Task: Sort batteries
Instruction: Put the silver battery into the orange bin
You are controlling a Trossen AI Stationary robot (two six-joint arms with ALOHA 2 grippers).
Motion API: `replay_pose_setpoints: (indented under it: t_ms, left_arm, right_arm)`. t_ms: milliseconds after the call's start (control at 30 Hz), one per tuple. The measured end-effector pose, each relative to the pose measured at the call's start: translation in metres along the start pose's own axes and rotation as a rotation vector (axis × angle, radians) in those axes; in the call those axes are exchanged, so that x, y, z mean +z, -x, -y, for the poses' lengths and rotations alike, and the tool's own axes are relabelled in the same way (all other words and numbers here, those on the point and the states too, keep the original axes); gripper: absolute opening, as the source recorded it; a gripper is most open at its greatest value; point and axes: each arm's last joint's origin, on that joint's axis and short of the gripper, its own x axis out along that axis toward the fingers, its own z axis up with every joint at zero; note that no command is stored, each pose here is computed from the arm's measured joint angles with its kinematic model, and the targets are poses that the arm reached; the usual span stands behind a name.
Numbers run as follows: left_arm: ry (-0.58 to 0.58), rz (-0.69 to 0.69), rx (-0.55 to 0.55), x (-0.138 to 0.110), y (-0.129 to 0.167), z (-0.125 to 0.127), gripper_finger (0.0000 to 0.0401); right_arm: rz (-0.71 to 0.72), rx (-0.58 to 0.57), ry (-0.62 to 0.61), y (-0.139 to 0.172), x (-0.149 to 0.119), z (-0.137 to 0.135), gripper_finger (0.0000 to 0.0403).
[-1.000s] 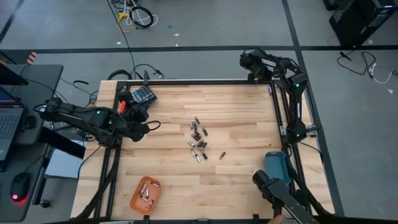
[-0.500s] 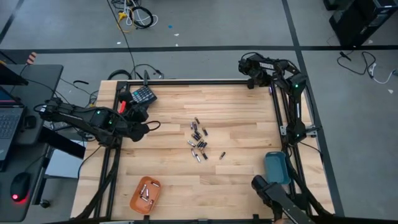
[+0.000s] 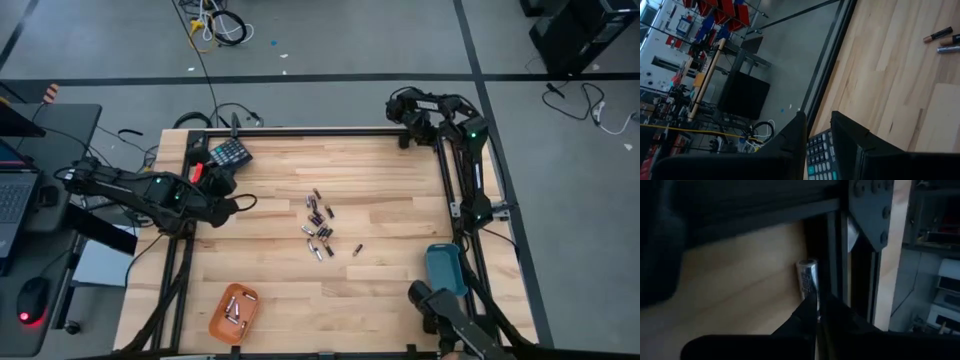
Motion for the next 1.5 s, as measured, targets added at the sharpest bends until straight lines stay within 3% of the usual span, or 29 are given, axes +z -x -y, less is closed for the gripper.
replay_pose_setpoints:
  t_ms: [133,233,367,467,667,733,900,1100,1367,1500]
  left_arm:
    - [0.006,-0.005,0.001,-0.001,0.000,0.000,0.0088]
    - [0.001,-0.008,0.002,-0.001,0.000,0.000,0.0088]
    - [0.007,-0.008,0.002,-0.001,0.000,0.000,0.0088]
    - [0.009,-0.008,0.001,-0.001,0.000,0.000,0.0088]
    - [-0.014,-0.005,0.001,-0.001,0.000,0.000,0.0088]
    - [-0.012,-0.002,0.001,0.000,0.000,0.000,0.0088]
    - [0.011,-0.002,0.001,0.000,0.000,0.000,0.0088]
    - [0.016,-0.002,0.001,0.000,0.000,0.000,0.0088]
    - [0.077,-0.018,-0.005,-0.006,-0.005,0.008,0.0088]
    - [0.074,-0.069,-0.097,-0.018,-0.016,0.027,0.0075]
  right_arm:
    - [-0.032,0.035,0.010,-0.001,0.007,0.004,0.0022]
    - [-0.078,0.129,0.083,-0.006,0.017,0.012,0.0023]
    - [-0.180,0.275,0.083,-0.020,0.028,0.025,0.0023]
    - [-0.193,0.302,0.120,-0.021,0.030,0.028,0.0024]
    - [-0.250,0.430,0.372,0.012,0.017,0.024,0.0029]
    - [-0.200,0.533,0.429,0.033,0.010,0.028,0.0031]
    - [-0.052,0.455,0.355,0.061,0.002,0.047,0.0029]
    - [0.150,0.518,0.379,0.104,-0.023,0.056,0.0028]
    - [0.563,0.699,0.570,0.180,-0.092,0.040,0.0028]
    - [0.727,0.805,0.619,0.209,-0.124,0.036,0.0028]
